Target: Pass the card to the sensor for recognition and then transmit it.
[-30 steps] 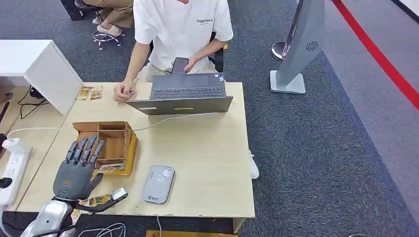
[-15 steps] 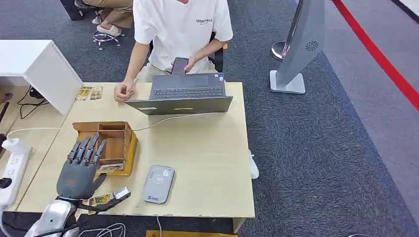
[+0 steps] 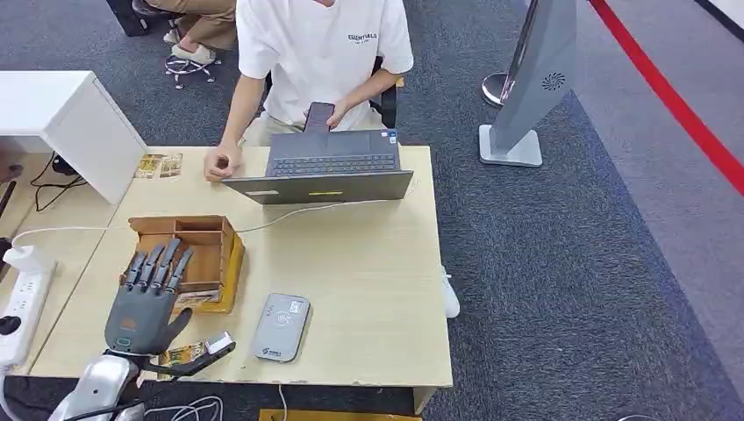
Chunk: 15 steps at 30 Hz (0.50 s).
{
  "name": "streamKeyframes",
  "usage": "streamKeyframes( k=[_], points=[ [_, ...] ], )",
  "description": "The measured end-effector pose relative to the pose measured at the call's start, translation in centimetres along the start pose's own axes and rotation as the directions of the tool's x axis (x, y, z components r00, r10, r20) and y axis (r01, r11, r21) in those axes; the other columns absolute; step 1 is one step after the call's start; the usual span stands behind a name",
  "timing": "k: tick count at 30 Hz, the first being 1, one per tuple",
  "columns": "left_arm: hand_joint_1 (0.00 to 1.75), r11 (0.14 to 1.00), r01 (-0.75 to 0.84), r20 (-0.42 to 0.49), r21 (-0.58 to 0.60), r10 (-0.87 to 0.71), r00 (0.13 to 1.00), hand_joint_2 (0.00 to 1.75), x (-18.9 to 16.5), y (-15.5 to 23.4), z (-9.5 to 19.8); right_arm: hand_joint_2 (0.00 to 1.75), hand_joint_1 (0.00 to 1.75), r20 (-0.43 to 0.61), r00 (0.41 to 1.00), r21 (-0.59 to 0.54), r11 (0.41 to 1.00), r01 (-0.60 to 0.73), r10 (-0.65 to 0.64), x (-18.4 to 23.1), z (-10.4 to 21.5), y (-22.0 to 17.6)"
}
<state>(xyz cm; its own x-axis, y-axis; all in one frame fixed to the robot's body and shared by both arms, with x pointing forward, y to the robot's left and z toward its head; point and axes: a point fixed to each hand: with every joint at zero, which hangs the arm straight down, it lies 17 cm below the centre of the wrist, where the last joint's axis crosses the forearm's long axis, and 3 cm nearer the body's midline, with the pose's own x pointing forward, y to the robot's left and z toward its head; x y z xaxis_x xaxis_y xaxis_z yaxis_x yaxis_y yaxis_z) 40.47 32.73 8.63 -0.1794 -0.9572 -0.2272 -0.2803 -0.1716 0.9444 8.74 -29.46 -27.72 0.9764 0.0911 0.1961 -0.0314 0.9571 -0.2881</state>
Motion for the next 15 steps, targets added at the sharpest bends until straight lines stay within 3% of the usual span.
streamKeyframes(
  k=[14,15],
  points=[
    [0.0,1.0,-0.008,-0.005,-0.018,0.008,1.0,1.75,0.13,-0.59,0.16,1.75,0.0,0.0,1.0,0.0,1.0,0.0,0.0,0.01,0.0,0.0],
    [0.8,1.0,-0.009,-0.006,-0.02,0.009,1.0,1.75,0.14,-0.62,0.16,1.75,0.0,0.0,1.0,0.0,1.0,0.0,0.0,0.01,0.0,0.0]
  ],
)
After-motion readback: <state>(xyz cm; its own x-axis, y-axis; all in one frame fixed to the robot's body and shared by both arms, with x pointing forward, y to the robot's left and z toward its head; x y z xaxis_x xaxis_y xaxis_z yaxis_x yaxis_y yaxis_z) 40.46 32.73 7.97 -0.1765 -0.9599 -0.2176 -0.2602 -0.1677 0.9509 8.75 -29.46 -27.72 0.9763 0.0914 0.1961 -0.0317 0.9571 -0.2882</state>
